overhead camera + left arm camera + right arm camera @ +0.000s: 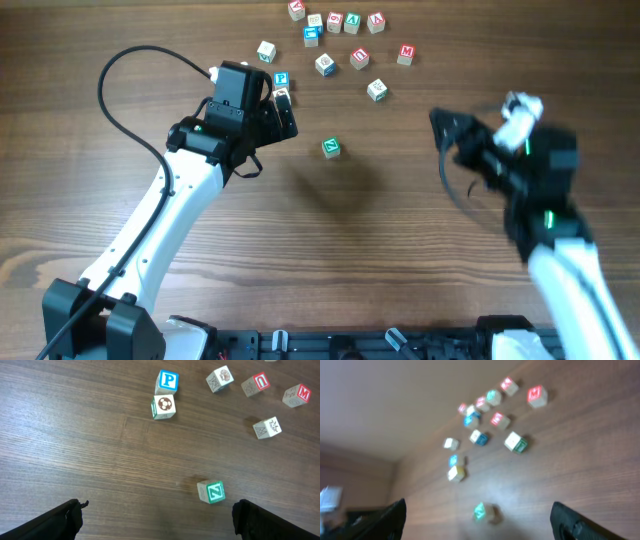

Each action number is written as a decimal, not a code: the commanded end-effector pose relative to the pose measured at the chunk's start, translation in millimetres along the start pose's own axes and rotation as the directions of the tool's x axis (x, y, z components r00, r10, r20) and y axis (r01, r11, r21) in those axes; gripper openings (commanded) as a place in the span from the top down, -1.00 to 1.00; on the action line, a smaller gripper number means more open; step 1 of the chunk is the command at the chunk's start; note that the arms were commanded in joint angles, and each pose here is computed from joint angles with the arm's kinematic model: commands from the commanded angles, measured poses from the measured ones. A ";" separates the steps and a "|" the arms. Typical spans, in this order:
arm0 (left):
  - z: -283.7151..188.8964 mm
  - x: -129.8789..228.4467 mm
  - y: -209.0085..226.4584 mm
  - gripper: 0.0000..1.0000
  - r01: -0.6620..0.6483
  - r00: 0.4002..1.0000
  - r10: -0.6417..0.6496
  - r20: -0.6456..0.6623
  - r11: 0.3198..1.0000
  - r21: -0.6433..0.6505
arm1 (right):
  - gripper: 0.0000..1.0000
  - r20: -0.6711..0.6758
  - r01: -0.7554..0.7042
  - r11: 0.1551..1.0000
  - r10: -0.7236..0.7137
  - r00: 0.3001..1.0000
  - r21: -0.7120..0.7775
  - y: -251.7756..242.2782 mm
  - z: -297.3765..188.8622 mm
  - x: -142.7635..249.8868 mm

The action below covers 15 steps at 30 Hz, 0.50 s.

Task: Form a horizontal line
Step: 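Reach the right gripper to the pile and grasp the red M block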

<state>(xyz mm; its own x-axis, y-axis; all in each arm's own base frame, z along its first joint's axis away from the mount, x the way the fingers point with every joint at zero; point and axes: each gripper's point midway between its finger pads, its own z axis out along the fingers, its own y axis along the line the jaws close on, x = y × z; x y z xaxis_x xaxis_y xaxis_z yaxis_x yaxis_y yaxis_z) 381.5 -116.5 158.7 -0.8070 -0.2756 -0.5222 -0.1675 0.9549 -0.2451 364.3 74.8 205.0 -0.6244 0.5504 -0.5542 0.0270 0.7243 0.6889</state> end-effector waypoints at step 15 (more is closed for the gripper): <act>-1.5 0.1 1.0 -1.00 -0.001 1.000 0.001 0.002 1.000 0.004 | -0.88 -0.118 0.303 0.842 -0.281 0.953 0.447 -35.8 199.8 -70.3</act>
<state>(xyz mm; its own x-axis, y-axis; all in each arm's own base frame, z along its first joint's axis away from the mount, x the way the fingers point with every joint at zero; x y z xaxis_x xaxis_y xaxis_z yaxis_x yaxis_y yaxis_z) 381.5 -116.4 158.6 -0.8071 -0.2756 -0.5222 -0.1678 0.9550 -0.2447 538.0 105.4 157.5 -0.7017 0.3050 -0.6438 0.1118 0.9397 0.3233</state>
